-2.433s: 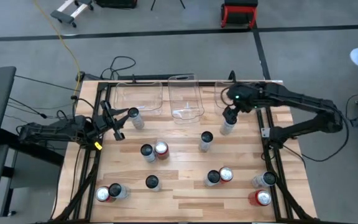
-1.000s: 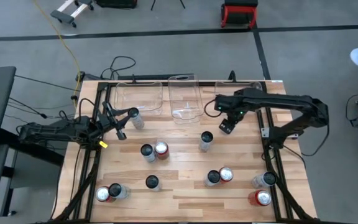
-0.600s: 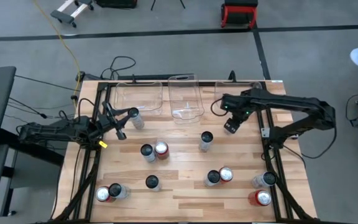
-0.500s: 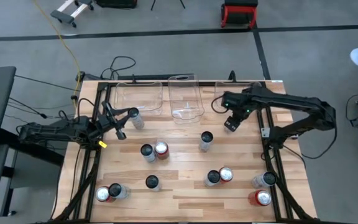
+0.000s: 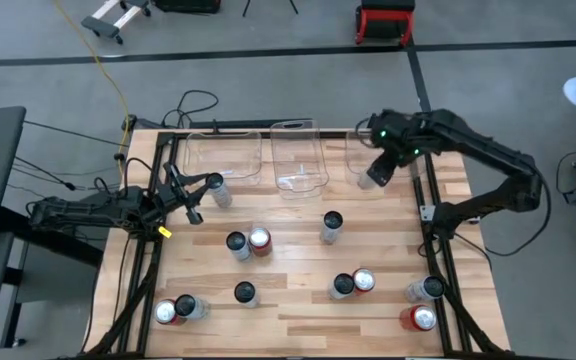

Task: Sort soda cans
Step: Put the white-yellow soda can into the right transparent bin

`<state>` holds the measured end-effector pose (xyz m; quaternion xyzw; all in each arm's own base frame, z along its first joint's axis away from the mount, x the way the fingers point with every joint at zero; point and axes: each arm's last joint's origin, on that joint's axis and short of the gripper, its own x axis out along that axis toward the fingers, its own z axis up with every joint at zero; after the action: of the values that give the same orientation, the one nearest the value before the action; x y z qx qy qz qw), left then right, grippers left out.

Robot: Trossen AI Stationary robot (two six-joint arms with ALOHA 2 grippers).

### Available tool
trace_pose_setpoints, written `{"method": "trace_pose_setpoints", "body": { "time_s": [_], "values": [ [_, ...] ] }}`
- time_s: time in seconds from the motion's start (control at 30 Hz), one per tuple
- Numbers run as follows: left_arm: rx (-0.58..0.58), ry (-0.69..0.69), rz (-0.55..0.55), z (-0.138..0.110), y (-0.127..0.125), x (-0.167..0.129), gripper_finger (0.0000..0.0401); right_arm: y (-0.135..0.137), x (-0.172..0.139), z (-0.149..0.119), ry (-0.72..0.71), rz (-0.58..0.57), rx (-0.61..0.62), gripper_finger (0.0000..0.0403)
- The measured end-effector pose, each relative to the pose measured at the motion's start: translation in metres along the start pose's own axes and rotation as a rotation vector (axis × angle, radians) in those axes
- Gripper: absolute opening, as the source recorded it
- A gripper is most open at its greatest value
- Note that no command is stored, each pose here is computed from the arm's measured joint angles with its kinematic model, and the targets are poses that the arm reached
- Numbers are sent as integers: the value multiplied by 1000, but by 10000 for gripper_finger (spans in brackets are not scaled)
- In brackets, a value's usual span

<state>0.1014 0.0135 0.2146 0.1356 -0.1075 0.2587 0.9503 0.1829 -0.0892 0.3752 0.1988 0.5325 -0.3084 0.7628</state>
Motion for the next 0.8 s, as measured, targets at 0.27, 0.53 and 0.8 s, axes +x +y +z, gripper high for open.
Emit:
{"method": "trace_pose_setpoints", "body": {
  "time_s": [0.27, 0.53, 0.8],
  "values": [
    [-2, 0, 0, 0, 0, 0, 99, -35, -3, 16, -57, -56, 74, 291],
    [11, -1, 0, 0, 0, 0, 99, -78, 38, 45, 49, -135, 146, 291],
    [11, -10, 4, 1, 0, 0, 99, -102, 110, 78, 180, -148, 134, 291]
  ]
}}
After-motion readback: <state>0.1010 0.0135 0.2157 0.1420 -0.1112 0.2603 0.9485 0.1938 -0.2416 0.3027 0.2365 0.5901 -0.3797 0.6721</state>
